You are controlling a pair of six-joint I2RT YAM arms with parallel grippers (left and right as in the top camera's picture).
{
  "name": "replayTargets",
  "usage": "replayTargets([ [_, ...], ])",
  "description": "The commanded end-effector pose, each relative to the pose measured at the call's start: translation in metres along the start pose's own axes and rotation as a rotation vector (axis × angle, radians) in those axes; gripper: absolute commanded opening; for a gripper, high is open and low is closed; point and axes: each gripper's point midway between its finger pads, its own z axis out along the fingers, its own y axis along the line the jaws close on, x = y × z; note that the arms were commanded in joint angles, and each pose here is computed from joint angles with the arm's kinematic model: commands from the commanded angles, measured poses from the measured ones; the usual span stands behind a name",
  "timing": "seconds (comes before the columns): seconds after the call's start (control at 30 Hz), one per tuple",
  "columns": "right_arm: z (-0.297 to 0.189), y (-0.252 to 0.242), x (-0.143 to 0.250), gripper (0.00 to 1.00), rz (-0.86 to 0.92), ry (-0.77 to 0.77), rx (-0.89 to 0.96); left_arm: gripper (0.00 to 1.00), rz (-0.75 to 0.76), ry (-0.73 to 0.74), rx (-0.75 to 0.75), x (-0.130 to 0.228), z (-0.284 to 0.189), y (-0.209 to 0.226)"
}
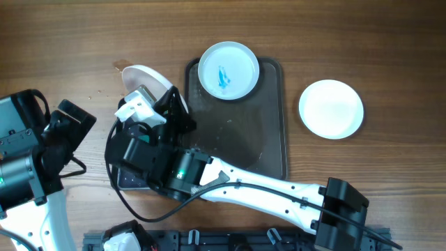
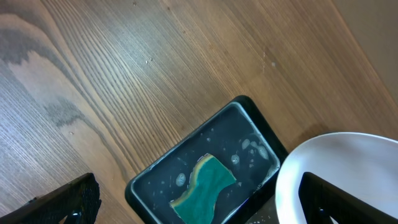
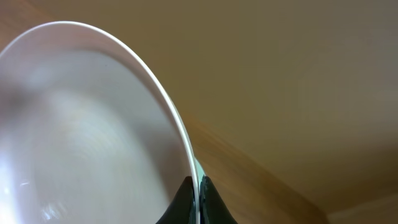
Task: Clean dirty plates on tray and stack at the side
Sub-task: 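Lift the plate with right gripper and tilt it over the sink, then carry the plate with right gripper onto the plate at the right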
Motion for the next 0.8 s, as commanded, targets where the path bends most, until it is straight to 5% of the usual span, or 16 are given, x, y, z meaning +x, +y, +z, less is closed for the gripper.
replayTargets([
  [0.0, 0.007, 0.009, 0.001, 0.04, 0.163, 0.042, -0.177, 1.0, -0.024, -0.032, -0.003, -0.007, -0.006, 0.001],
  [0.2, 0.052, 0.026, 0.076, 0.04, 0.59, 0.523, -0.593, 1.0, -0.024, -0.032, -0.003, -0.007, -0.006, 0.001],
  [0.37, 0.081, -0.067, 0.075, 0.04, 0.877, 0.583, -0.84, 1.0, -0.024, -0.032, -0.003, -0.007, -0.006, 0.001],
  [0.47, 0.1, -0.16, 0.104, 0.04, 1.033, 0.579, -0.709, 1.0, -0.024, -0.032, -0.003, -0.007, -0.006, 0.001],
  [0.6, 0.11, -0.252, 0.215, 0.04, 1.13, 0.781, -0.425, 1.0, -0.024, -0.032, -0.003, -0.007, -0.006, 0.001],
  [0.77, 0.094, -0.269, 0.358, 0.04, 1.29, 1.044, -0.218, 1.0, -0.024, -0.032, -0.003, -0.007, -0.006, 0.001],
])
